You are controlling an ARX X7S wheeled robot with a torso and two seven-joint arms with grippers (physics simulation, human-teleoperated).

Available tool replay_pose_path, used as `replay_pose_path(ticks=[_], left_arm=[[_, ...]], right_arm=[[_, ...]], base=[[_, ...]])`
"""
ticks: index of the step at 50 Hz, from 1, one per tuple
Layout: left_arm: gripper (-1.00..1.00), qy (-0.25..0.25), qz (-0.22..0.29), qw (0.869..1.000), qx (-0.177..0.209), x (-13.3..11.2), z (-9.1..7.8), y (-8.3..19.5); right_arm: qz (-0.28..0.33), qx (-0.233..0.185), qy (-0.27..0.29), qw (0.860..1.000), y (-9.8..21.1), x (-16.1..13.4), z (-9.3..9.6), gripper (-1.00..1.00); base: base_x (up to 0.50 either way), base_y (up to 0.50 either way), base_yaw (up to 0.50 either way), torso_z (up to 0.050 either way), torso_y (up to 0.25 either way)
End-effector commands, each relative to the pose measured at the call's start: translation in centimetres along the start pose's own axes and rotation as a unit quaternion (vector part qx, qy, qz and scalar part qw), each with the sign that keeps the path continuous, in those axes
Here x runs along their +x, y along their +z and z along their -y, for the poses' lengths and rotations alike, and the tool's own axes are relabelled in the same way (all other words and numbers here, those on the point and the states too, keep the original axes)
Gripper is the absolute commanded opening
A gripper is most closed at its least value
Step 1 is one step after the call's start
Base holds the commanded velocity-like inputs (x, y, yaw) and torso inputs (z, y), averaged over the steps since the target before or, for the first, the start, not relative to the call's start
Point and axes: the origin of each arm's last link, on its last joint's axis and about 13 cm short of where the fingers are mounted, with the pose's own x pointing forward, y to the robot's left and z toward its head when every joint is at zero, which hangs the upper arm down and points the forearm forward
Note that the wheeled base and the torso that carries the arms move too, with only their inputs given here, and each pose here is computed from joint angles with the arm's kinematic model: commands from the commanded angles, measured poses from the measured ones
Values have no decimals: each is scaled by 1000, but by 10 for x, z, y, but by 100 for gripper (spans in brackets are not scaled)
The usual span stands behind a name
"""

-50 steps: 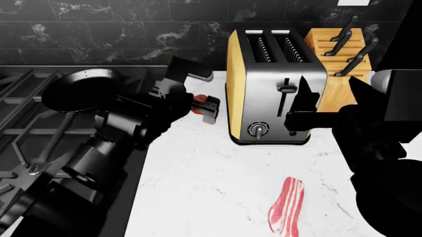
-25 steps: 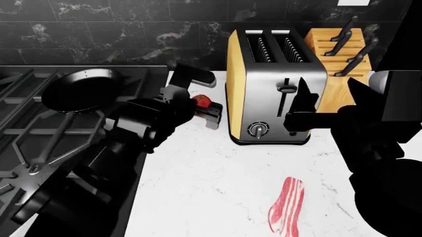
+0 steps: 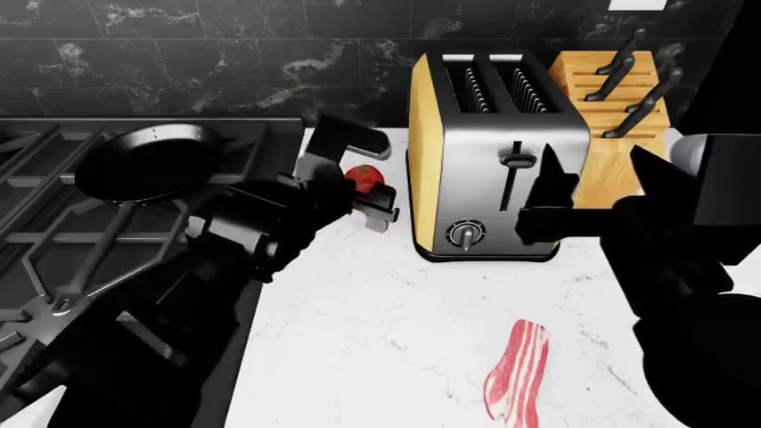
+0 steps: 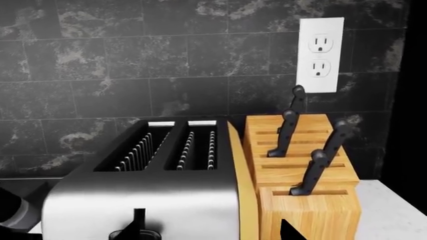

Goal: Place both pans onto different burners. Then place the tomato and the bacon on different pans.

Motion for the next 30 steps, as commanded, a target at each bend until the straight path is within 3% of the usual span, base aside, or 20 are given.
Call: replay_pose_path(ticks=[1, 8, 20, 27, 30], left_arm=[[-100, 7, 50, 999, -1, -16, 0, 13], [-100, 8, 102, 995, 5, -44, 5, 32], [-100, 32, 116, 993, 14, -74, -1, 38], [-100, 37, 136, 990, 8, -85, -5, 42], [-100, 38, 138, 990, 8, -87, -5, 41]], right_arm=[[-1, 2, -9, 1000, 4, -5, -1, 100], [-6, -7, -15, 1000, 6, -13, -5, 100], [-89, -20, -20, 996, 12, -42, -18, 100], [-124, -11, -54, 991, 19, -60, -27, 100], [-134, 12, -71, 988, 23, -65, -31, 100]], base=[[0, 0, 0, 0, 0], [0, 0, 0, 0, 0], [0, 0, 0, 0, 1], [0, 0, 0, 0, 0], [0, 0, 0, 0, 0]])
